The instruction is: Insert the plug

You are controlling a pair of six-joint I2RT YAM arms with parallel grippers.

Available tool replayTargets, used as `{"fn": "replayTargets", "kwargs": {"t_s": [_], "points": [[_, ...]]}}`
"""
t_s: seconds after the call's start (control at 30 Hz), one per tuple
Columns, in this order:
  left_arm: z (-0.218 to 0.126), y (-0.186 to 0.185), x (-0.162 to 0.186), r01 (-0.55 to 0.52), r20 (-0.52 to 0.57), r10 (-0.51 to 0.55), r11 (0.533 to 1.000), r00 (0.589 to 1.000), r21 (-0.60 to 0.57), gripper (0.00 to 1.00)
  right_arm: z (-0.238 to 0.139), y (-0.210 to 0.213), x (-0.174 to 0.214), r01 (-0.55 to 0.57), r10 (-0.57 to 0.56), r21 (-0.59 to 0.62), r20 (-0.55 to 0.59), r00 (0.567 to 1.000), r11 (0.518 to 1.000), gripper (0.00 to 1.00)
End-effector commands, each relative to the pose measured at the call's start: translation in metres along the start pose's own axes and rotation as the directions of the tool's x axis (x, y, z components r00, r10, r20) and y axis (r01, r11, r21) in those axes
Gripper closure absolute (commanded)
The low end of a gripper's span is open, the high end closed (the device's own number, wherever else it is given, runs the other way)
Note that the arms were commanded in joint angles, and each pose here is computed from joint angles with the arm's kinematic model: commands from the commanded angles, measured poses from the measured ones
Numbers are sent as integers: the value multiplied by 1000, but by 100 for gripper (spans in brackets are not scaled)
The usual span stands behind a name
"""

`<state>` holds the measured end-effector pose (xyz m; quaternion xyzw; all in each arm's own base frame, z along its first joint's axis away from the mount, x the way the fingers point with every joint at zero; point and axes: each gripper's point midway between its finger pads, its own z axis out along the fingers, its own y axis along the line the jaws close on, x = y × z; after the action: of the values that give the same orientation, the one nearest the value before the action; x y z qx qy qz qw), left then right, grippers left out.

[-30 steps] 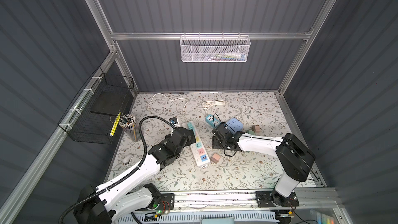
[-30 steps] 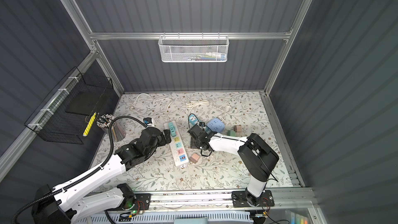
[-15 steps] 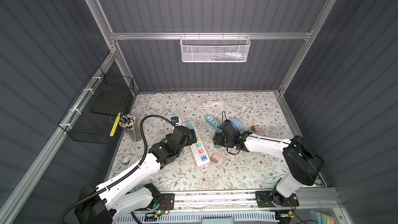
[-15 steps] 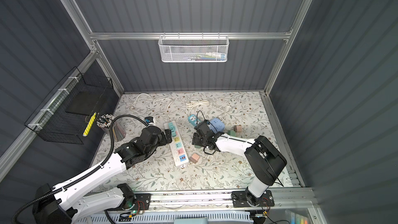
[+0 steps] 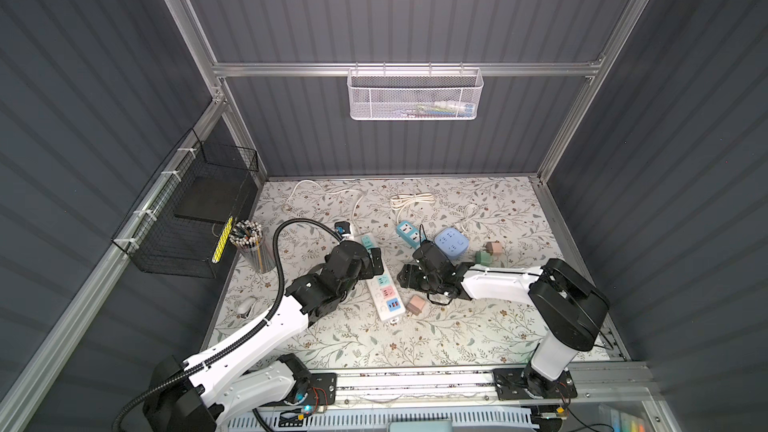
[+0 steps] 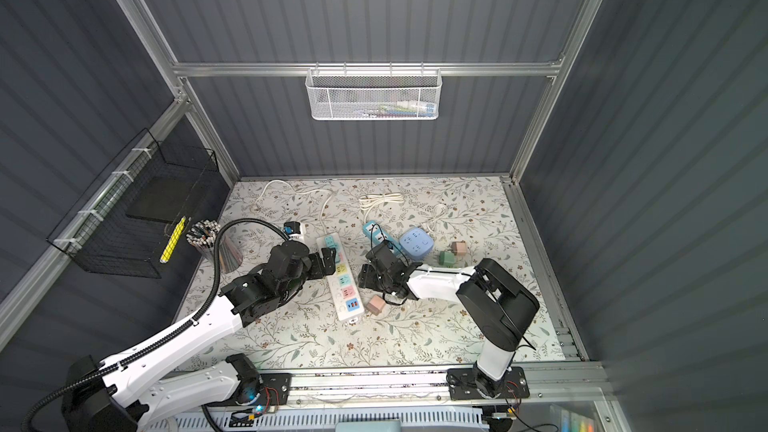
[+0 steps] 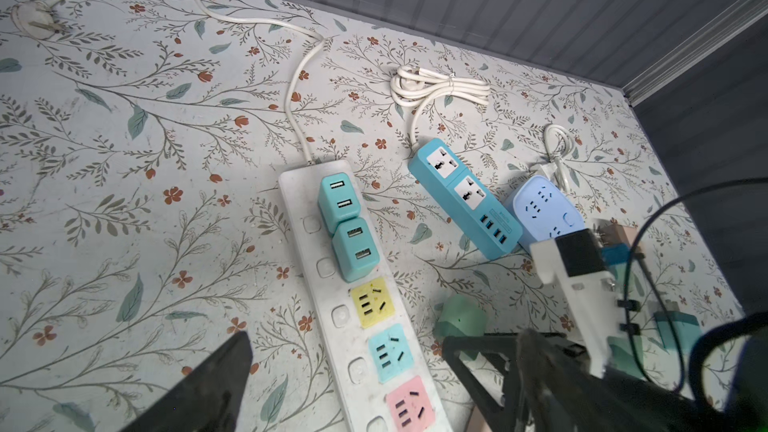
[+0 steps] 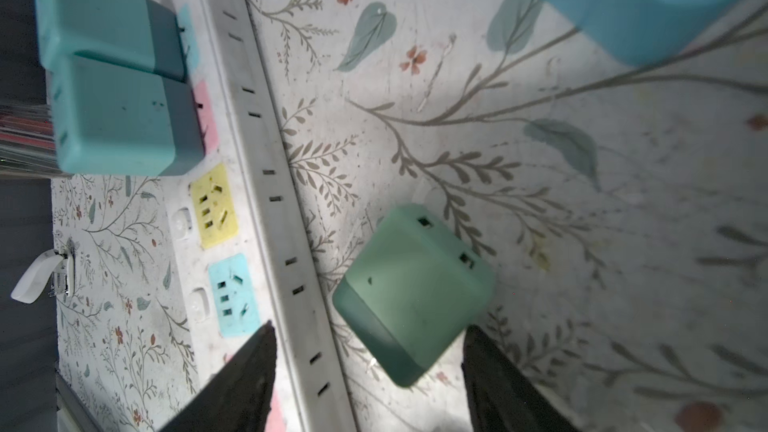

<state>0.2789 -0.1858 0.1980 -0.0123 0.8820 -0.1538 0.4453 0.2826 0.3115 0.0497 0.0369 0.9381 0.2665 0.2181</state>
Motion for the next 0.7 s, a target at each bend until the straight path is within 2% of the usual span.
{"fn": "replayTargets", "kwargs": {"t_s": [0.0,0.17,0.23,0.27,0.37,0.47,0.6,0.67], "points": [[6,-10,0,-78,-37,79,997,996,15,0,-26,-15,-17,17,-21,51,78,997,999,28],[24,-19,8,-176,-121,175,984,977,4,0,-70,-39,-32,114,-144,168,179,973,979,22],[29,-30,11,-232,-149,239,971,960,57,0,-85,-52,-38,120,-167,216,211,963,969,11],[32,-38,14,-252,-159,265,963,951,98,1,-91,-55,-40,126,-176,220,226,958,967,1],[44,-46,26,-313,-223,335,941,915,130,5,-88,-43,-30,256,-277,128,191,942,958,1],[57,-51,45,-352,-303,387,921,871,165,7,-88,-53,-28,234,-254,139,154,955,962,8],[67,-56,69,-405,-390,454,891,801,205,17,-104,-64,-38,207,-242,176,210,947,962,24],[71,-58,79,-448,-431,491,871,758,204,24,-112,-61,-39,230,-260,147,241,935,962,43]]}}
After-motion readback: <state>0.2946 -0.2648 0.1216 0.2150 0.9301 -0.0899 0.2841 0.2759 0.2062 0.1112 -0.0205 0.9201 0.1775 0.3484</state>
